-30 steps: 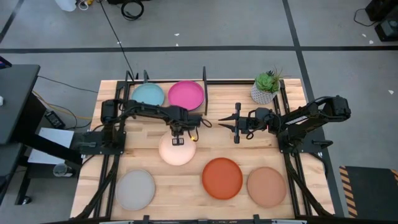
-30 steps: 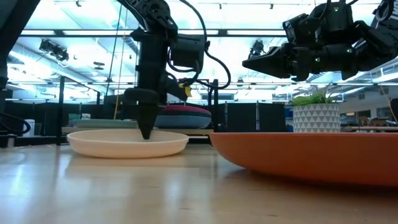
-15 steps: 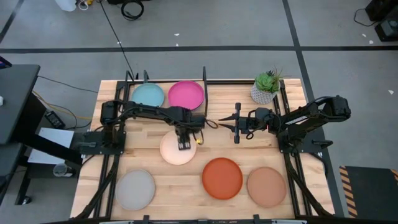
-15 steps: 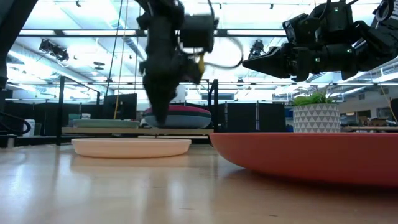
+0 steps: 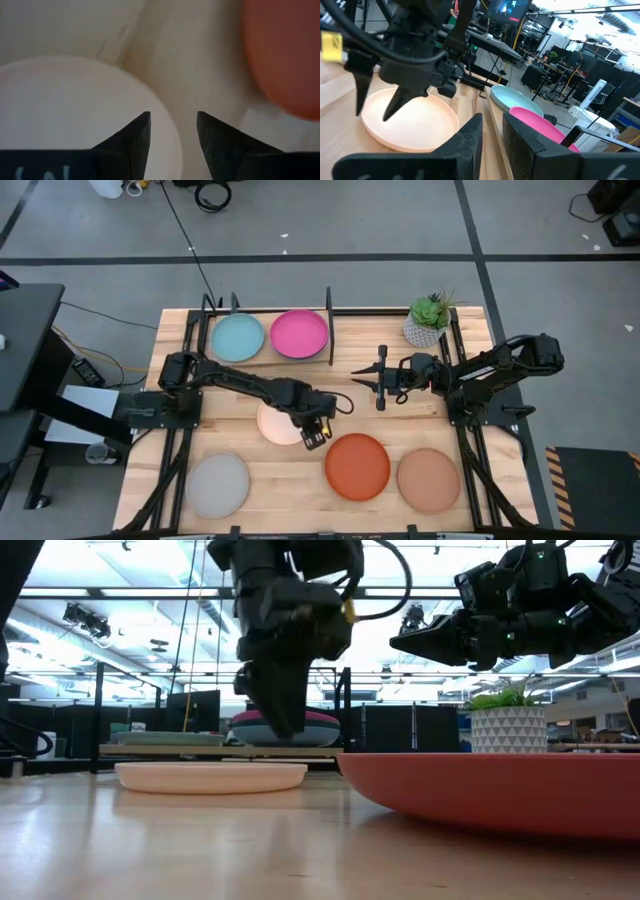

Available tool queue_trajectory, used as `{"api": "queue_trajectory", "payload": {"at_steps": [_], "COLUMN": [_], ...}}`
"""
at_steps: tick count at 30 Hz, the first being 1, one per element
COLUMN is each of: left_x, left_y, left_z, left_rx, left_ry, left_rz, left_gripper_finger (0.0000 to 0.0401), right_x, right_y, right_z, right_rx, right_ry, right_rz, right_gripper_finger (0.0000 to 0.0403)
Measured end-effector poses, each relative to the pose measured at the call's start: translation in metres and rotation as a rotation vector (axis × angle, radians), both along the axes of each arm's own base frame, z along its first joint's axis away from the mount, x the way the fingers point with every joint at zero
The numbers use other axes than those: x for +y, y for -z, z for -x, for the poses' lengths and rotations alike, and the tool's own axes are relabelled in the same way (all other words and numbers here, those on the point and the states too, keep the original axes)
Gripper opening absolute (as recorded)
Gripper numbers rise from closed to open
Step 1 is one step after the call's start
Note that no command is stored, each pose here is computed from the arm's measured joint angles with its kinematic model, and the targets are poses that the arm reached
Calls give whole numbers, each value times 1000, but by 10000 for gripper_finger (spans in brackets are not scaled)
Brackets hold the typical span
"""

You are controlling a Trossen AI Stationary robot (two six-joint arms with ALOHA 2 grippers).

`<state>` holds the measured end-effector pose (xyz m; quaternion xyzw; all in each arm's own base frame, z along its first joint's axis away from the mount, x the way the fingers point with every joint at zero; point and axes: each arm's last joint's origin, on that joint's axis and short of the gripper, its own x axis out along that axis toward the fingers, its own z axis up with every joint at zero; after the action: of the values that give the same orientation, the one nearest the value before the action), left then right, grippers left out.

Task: Place and stack plates onto a shelf
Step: Stack the light orange plate on top of the light blue plate on the shelf

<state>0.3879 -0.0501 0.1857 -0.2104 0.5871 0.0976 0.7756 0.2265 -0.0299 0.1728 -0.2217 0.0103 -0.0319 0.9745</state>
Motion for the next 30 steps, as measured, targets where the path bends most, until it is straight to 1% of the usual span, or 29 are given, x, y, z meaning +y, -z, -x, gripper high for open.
{"api": "queue_trajectory", "payload": {"at_steps": [3, 7, 14, 18, 21, 23, 26, 28, 30], "left_x": [-3, -4, -6, -7, -7, -7, -8, -9, -11], "left_y": [4, 14, 31, 38, 40, 40, 38, 33, 18], "left_z": [1, -2, -5, -5, -5, -5, -5, -7, -11], "left_rx": [15, 33, 71, 98, 99, 101, 104, 102, 93], "left_ry": [-81, -123, -130, -100, -83, -83, -81, -63, -37], "left_rz": [-24, -21, -22, -38, -46, -45, -14, 25, 66], "left_gripper_finger": [169, 163, 153, 149, 125, 99, 52, 23, 15], "right_x": [0, 0, 0, 0, 0, 0, 0, 0, 0], "right_y": [0, 0, 0, -1, -1, -1, -1, -1, -1], "right_z": [0, 0, 0, 0, 0, 0, 0, 0, 0], "right_rx": [-1, -4, -4, -5, -6, -7, -6, -6, -6], "right_ry": [0, 0, 1, 1, 1, 0, 0, 0, 1], "right_rz": [0, 0, 1, 1, 1, 1, 1, 0, 0], "right_gripper_finger": [81, 81, 81, 81, 81, 81, 81, 81, 81]}}
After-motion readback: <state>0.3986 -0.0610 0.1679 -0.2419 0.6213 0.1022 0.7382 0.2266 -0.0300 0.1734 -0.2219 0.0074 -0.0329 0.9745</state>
